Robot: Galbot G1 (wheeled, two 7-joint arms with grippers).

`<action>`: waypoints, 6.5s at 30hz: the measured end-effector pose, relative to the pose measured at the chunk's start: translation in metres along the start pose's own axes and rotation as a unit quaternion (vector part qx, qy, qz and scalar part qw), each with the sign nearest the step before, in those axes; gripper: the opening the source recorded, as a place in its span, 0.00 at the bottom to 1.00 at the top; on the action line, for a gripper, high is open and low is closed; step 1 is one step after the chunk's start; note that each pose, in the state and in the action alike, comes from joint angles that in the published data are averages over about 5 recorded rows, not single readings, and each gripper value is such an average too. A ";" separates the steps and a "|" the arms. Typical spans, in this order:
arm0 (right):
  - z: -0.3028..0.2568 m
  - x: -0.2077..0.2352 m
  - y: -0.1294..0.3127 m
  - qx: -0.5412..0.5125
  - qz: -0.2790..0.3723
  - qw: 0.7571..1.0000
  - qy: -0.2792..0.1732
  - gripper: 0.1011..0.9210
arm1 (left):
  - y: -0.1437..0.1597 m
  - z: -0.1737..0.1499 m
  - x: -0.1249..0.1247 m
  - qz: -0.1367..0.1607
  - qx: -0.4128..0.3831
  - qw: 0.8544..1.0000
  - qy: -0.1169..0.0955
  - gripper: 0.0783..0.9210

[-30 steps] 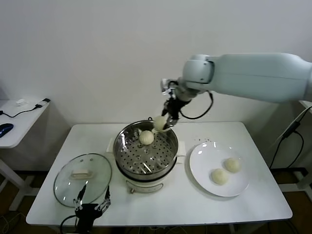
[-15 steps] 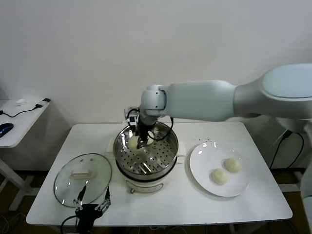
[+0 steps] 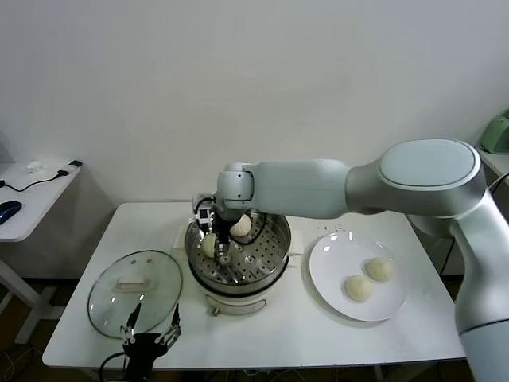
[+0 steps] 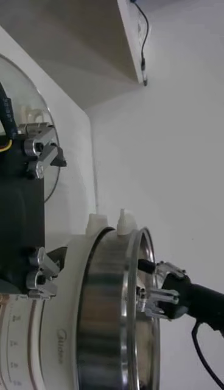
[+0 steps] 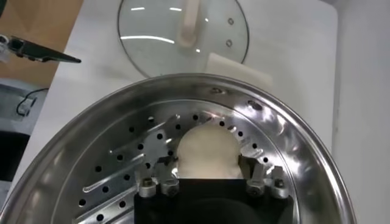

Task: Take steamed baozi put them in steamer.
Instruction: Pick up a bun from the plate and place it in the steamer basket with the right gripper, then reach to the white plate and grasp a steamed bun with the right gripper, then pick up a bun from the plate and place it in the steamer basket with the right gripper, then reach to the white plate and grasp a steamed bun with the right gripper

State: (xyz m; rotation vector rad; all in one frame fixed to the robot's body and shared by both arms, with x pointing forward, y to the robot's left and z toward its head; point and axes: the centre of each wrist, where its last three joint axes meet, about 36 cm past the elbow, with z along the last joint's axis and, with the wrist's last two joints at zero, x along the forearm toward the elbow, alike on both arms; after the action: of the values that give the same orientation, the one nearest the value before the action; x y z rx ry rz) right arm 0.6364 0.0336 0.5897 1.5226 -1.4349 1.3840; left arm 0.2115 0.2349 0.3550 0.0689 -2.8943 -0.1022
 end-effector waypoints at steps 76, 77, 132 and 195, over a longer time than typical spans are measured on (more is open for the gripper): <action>0.355 0.048 0.113 -0.125 -0.044 0.986 0.105 0.67 | 0.001 -0.004 0.009 -0.003 -0.004 1.000 0.000 0.88; 0.351 0.058 0.105 -0.118 -0.041 0.987 0.104 0.67 | 0.001 -0.005 0.009 -0.002 -0.004 1.000 -0.001 0.88; -0.002 0.006 0.020 0.559 -0.127 0.819 -0.024 0.83 | -0.002 -0.003 0.007 -0.003 0.001 1.000 -0.003 0.88; 0.437 0.017 0.113 -0.113 -0.054 0.980 0.157 0.88 | -0.005 0.006 0.010 -0.017 0.006 1.000 0.010 0.88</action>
State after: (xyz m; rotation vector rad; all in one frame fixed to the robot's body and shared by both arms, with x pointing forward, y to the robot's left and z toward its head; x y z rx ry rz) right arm 0.6423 -0.4015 0.4696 1.1604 -1.2470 1.2817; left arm 0.2007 0.2299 0.3509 0.1194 -2.8744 -0.0902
